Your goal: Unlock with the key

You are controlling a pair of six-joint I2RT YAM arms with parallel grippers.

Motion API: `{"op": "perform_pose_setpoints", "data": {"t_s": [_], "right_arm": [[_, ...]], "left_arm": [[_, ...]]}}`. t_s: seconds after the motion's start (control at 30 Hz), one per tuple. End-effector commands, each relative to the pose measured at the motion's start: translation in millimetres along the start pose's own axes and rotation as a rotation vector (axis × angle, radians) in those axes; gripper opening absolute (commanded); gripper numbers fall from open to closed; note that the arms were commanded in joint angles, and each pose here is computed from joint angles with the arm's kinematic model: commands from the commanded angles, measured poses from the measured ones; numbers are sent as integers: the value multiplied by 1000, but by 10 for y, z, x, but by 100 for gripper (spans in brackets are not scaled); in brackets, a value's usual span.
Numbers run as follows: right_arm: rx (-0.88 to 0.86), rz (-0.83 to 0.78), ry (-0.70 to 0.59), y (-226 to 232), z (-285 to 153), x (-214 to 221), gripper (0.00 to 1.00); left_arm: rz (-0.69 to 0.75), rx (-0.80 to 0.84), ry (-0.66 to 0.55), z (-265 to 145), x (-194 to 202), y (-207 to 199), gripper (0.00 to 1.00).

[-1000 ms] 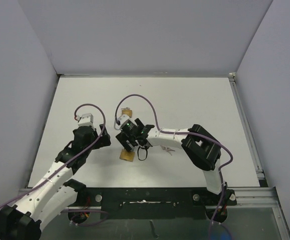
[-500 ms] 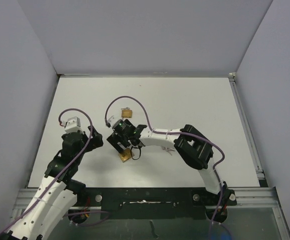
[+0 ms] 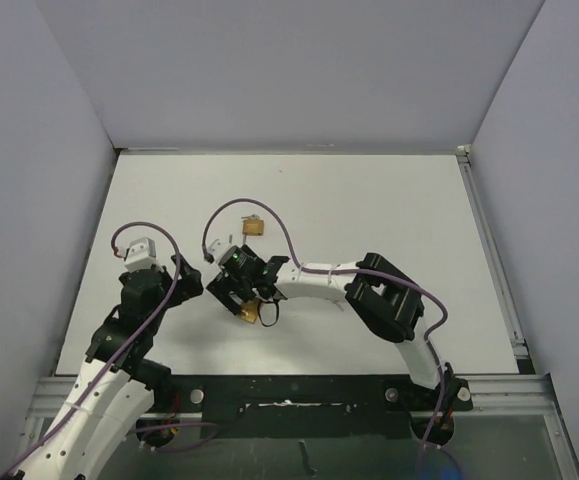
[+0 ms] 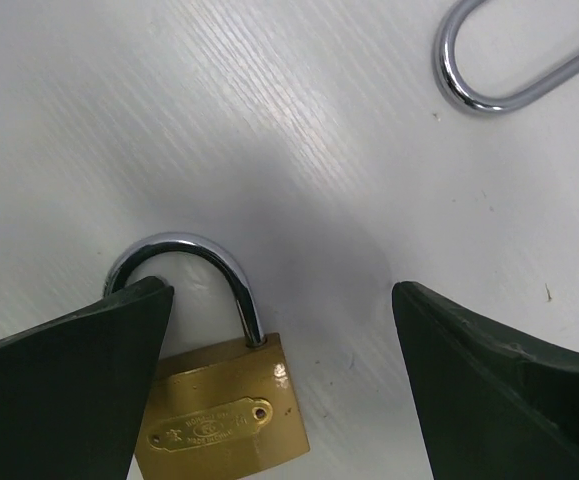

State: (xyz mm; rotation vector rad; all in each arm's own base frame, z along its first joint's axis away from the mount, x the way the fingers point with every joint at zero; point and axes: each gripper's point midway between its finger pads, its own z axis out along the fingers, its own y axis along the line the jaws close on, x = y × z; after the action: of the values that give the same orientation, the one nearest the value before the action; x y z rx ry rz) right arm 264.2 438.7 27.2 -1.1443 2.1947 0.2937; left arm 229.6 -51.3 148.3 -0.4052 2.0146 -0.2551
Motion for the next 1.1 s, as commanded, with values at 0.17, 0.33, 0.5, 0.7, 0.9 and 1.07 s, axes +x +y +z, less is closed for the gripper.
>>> {"op": "perform_pose_setpoints", "data": {"t_s": [0.17,0.33,0.5,0.7,0.9,1.07], "right_arm": [[-41,15,-234,-123,-681,-541,99],[-39,-16,-201,-95,-845,-419,99],[-40,-52,-149,-14,-867,-168,99],[-36,-77,-100,63,-829,97,99],[-22,-115,-68,186,-763,223,98],[-19,-134,-31,225,-675,323,98]], "left_arm": [[-3,-11,-18,38,-73,-12,97],[10,4,-8,88,-60,-56,97],[41,74,14,120,-56,-204,97],[64,124,46,121,-25,-306,98],[63,121,47,126,-5,-290,98],[62,118,54,135,24,-280,98]]}}
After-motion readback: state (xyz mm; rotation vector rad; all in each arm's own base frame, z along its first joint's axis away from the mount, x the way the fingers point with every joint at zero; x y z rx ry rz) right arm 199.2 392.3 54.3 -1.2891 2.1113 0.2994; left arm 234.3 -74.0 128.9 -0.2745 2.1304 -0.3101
